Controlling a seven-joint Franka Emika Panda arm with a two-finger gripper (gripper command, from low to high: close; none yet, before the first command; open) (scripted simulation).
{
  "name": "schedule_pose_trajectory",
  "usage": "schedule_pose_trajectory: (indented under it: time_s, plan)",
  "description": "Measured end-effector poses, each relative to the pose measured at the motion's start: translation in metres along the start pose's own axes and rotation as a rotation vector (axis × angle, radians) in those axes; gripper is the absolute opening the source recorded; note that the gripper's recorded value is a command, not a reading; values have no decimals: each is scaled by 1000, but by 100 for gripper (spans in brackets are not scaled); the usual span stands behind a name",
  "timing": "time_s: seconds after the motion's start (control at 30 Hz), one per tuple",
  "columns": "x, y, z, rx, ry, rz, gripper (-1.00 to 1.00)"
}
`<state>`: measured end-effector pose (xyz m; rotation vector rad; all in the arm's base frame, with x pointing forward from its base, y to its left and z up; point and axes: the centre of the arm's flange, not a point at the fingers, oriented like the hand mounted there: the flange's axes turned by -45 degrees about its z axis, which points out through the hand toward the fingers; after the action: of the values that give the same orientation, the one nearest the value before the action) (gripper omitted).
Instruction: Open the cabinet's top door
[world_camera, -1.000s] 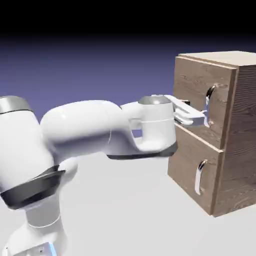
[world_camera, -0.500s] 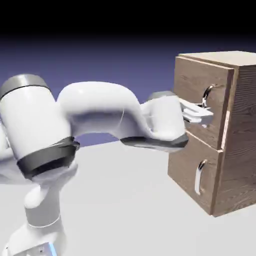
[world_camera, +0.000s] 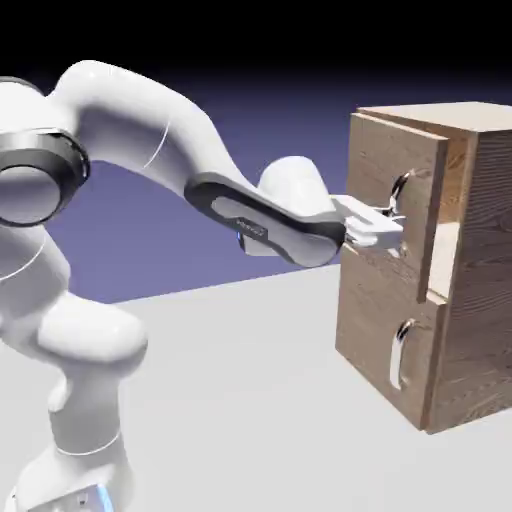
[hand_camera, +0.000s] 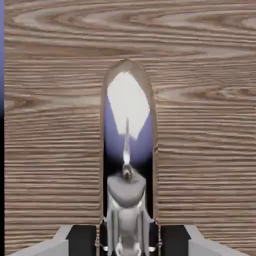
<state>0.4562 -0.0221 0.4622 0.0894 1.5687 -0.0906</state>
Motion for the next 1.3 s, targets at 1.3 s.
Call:
schedule_pose_trajectory:
  time_s: [1.3]
  plan:
    - [0, 71, -89, 368, 0, 0, -100]
